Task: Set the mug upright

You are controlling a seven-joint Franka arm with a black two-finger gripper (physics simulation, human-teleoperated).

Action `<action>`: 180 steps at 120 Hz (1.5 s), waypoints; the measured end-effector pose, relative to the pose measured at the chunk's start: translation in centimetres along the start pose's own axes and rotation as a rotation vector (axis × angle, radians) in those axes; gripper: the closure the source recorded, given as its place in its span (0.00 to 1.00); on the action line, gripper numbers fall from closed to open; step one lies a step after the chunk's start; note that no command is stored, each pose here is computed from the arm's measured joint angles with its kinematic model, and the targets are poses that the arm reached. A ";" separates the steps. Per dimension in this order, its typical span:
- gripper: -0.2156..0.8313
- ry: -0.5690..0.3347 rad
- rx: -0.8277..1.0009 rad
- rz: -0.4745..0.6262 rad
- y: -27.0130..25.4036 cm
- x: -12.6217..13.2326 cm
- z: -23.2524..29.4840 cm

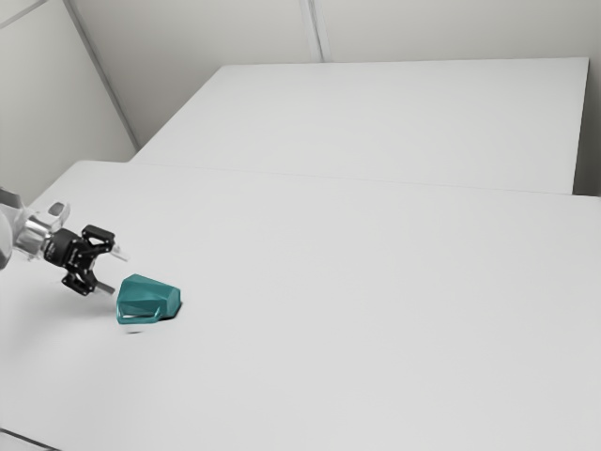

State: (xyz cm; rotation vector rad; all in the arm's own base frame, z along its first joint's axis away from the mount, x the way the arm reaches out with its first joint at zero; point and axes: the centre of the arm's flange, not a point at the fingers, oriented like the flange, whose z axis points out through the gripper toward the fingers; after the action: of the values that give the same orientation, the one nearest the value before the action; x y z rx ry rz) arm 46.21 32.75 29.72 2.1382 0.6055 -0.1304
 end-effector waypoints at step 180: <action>0.96 -0.127 0.104 0.352 18.7 -0.4 8.3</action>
State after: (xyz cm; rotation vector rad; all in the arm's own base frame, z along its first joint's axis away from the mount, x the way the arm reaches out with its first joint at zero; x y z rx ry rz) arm 55.61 16.89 38.59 2.2814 0.1467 -0.1036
